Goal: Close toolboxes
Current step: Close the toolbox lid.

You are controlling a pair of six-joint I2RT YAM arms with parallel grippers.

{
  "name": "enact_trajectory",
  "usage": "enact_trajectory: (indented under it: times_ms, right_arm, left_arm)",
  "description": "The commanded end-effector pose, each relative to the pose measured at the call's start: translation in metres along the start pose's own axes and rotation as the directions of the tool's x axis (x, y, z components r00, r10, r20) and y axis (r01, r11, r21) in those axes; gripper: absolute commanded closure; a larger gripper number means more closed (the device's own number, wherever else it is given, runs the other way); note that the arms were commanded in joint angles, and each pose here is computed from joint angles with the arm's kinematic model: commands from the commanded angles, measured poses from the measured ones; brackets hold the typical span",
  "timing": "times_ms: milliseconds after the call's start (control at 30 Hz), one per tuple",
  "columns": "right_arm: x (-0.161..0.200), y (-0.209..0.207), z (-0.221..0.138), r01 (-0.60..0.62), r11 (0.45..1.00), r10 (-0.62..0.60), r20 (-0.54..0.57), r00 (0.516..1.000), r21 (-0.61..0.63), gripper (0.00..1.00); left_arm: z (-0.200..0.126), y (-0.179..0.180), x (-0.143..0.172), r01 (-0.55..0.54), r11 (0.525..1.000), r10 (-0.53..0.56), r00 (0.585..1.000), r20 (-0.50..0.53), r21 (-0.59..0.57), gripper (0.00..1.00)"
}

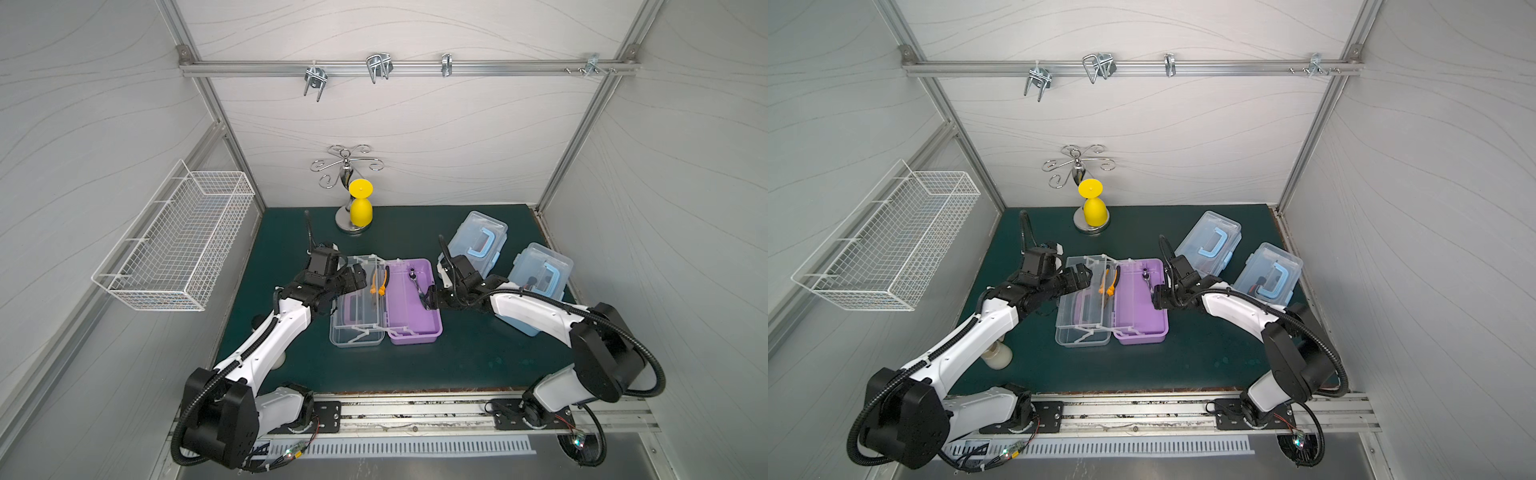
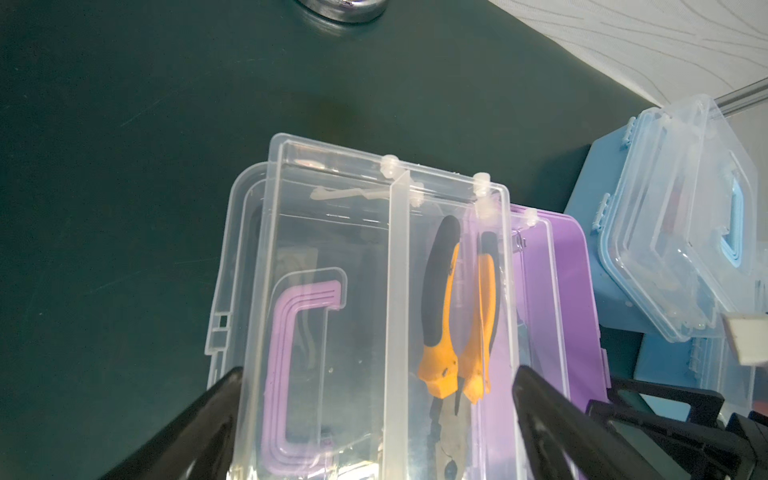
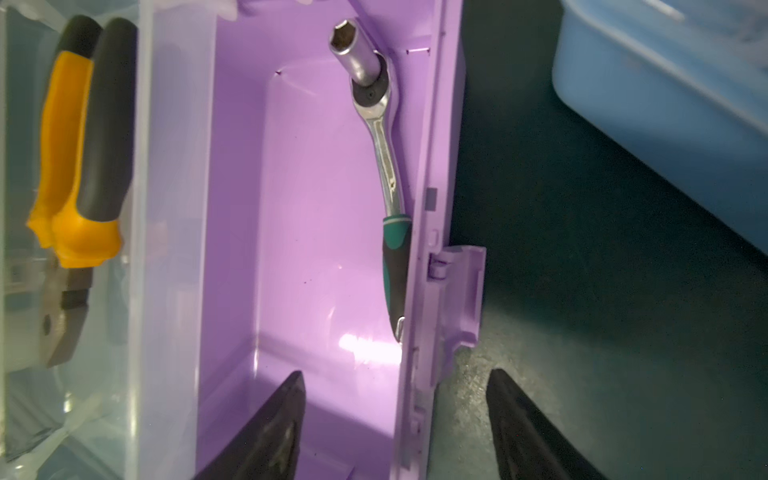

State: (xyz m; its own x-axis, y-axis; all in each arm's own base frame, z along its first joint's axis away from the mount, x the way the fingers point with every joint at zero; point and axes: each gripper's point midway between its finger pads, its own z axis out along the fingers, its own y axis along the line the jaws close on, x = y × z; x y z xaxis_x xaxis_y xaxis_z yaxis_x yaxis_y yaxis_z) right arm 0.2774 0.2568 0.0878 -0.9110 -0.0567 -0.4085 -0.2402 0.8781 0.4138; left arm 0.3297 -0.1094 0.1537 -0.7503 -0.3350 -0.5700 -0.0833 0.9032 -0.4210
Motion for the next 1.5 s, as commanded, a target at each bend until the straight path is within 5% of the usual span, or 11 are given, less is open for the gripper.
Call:
enact_trajectory:
  times_ms: [0, 567, 1467]
  right_arm:
    - [-0.006, 0.014, -0.005, -0.044, 0.992, 0.046, 0.018, 0.999, -0.118, 0.25]
    - [-0.01, 0.04, -0.012, -0.063, 0.948, 0.071, 0.013, 0.997, -0.311, 0.06]
    - [-0.02, 0.054, -0.021, -0.101, 0.905, 0.107, -0.009, 0.994, -0.414, 0.01]
  left_arm:
    - [0.004, -0.018, -0.006, 0.016, 0.995, -0.017, 1.0, 0.014, 0.096, 0.01]
    - [0.004, -0.055, -0.008, -0.035, 0.983, 0.033, 0.999, 0.014, 0.181, 0.01]
    - [0.001, -0.097, -0.005, -0.124, 0.966, 0.123, 0.992, 0.016, 0.229, 0.01]
